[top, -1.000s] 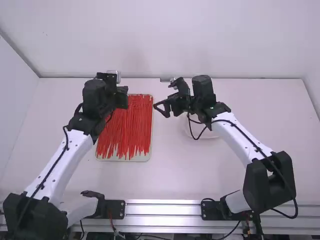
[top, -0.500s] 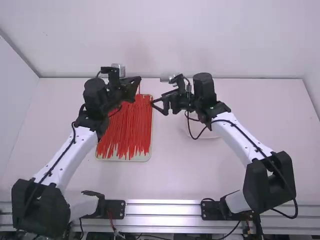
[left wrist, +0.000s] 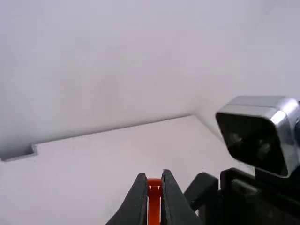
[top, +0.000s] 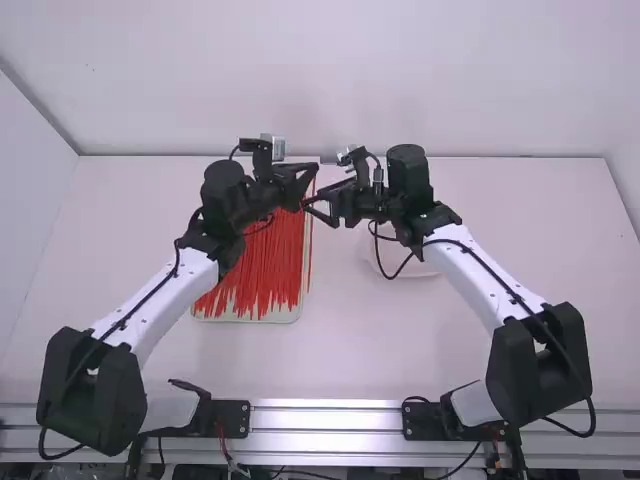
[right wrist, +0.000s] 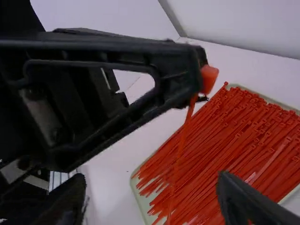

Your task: Fasten the cable tie

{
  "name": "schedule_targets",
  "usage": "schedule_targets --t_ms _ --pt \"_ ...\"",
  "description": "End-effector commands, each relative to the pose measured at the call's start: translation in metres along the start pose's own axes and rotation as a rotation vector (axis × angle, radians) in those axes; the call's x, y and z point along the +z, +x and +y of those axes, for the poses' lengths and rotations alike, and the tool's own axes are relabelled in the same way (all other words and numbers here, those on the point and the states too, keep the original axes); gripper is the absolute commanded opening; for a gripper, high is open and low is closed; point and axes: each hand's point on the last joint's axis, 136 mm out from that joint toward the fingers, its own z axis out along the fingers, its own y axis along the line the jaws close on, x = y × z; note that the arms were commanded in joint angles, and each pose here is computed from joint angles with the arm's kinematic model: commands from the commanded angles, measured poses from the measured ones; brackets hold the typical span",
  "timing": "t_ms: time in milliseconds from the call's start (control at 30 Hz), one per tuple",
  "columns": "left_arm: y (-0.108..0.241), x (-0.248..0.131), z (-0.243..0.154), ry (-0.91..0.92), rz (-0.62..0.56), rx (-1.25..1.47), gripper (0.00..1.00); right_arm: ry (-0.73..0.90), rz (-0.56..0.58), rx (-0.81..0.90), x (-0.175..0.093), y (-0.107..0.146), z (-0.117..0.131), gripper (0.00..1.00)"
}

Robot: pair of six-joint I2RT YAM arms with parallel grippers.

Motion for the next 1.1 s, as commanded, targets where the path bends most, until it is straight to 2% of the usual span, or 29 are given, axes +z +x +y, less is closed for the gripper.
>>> schedule_targets --t_ms 0,33,67,233,567,800,867,967,1033,1067 --pt "-0.012 -0.001 -0.002 -0.003 -0.024 0.013 0.02 -0.014 -0.012 -0.015 0.000 -0.010 0.004 0.59" --pt "-0.013 -0.001 -0.003 -0.003 -0.024 0.006 0.02 -0.017 -0.011 -0.015 0.000 -0.010 0.005 0.51" --pt "-0.013 -0.001 -0.003 -0.003 -0.024 0.004 0.02 -0.017 -0.011 -0.015 0.000 -0.010 0.005 0.48" --pt "-0.017 0.000 -0.007 0.011 -0.038 -0.006 0.02 -0.015 -0.011 -0.014 0.000 -0.009 0.004 0.42" --pt "-0.020 0.001 -0.015 0.032 -0.052 -0.009 0.02 -0.012 -0.014 -0.015 0.000 -0.010 0.004 0.15" --pt "-0.024 0.001 -0.019 0.050 -0.066 -0.018 0.02 -0.013 -0.014 -0.016 0.000 -0.010 0.004 0.13" --pt "-0.024 0.001 -0.019 0.051 -0.069 -0.017 0.02 -0.013 -0.014 -0.016 0.000 -0.010 0.004 0.29" --pt "-0.025 0.001 -0.019 0.051 -0.068 -0.039 0.02 -0.012 -0.015 -0.017 0.000 -0.011 0.004 0.32" --pt "-0.024 0.001 -0.019 0.053 -0.067 -0.043 0.02 -0.012 -0.015 -0.017 0.000 -0.011 0.004 0.30" --pt "-0.024 0.001 -0.019 0.052 -0.068 -0.041 0.02 -0.013 -0.015 -0.017 0.000 -0.011 0.004 0.25"
